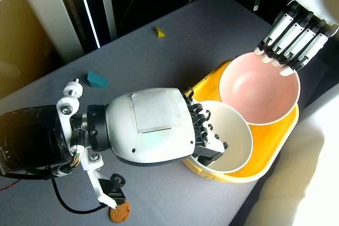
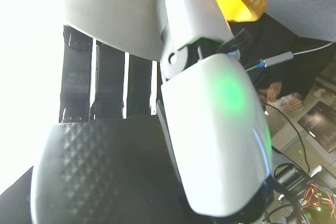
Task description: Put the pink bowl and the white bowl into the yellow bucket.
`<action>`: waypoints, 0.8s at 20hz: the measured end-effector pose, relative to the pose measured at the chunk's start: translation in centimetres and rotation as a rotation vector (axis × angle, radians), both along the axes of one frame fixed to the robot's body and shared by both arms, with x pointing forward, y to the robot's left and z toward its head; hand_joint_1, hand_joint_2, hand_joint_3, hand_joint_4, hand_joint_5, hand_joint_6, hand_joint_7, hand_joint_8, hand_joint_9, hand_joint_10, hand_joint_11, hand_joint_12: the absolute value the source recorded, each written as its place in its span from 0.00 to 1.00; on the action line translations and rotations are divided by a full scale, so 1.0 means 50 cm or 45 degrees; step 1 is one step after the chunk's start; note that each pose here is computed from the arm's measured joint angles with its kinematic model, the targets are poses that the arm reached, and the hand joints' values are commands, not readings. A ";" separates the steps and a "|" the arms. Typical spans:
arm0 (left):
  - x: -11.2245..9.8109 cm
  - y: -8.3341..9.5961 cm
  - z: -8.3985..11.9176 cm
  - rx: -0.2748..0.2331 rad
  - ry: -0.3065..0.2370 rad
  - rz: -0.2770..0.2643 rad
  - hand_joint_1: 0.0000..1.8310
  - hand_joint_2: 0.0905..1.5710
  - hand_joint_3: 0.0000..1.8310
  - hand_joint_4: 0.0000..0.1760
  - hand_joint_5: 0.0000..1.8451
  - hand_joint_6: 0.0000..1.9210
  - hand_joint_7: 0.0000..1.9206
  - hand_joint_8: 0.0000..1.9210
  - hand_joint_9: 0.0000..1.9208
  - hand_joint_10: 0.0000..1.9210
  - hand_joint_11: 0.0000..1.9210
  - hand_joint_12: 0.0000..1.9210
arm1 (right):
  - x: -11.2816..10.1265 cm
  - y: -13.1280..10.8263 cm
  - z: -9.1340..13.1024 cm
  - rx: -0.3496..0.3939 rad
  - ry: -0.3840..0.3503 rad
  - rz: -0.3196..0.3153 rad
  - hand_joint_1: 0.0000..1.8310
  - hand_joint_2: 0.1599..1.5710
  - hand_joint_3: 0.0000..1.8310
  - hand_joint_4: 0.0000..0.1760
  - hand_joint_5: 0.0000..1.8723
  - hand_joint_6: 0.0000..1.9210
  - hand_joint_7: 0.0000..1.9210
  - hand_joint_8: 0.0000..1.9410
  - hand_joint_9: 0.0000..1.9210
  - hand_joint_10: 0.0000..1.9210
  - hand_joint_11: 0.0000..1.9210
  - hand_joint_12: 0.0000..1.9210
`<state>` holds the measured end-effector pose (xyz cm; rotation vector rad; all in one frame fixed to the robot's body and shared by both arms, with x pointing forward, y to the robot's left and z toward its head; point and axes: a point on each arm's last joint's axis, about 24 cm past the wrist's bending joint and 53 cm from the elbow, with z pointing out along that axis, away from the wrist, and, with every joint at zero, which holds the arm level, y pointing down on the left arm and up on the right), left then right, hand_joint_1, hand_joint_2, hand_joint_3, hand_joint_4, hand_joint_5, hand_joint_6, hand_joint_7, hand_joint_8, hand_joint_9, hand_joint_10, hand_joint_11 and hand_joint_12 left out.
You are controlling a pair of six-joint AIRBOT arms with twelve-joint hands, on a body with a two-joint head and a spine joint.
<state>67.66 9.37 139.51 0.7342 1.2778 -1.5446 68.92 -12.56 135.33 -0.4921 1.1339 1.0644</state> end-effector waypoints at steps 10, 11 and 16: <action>0.002 0.006 0.003 -0.007 -0.006 0.009 0.48 0.71 0.00 0.00 0.19 0.00 0.22 0.00 0.21 0.00 0.00 0.57 | -0.001 0.001 -0.001 0.001 0.002 0.001 0.50 0.60 0.00 0.00 0.36 0.00 0.38 0.00 0.38 0.00 0.17 0.52; 0.003 0.007 0.002 -0.006 -0.006 0.010 0.47 0.72 0.00 0.00 0.17 0.00 0.21 0.00 0.21 0.00 0.00 0.57 | -0.003 0.005 -0.002 0.001 0.003 0.005 0.48 0.60 0.00 0.00 0.36 0.00 0.37 0.00 0.37 0.00 0.17 0.52; -0.003 0.010 -0.002 0.005 -0.009 0.004 0.46 0.74 0.01 0.00 0.18 0.00 0.23 0.00 0.21 0.00 0.00 0.55 | -0.018 0.022 -0.012 -0.019 0.006 0.042 0.49 0.60 0.00 0.00 0.36 0.00 0.37 0.00 0.37 0.00 0.16 0.51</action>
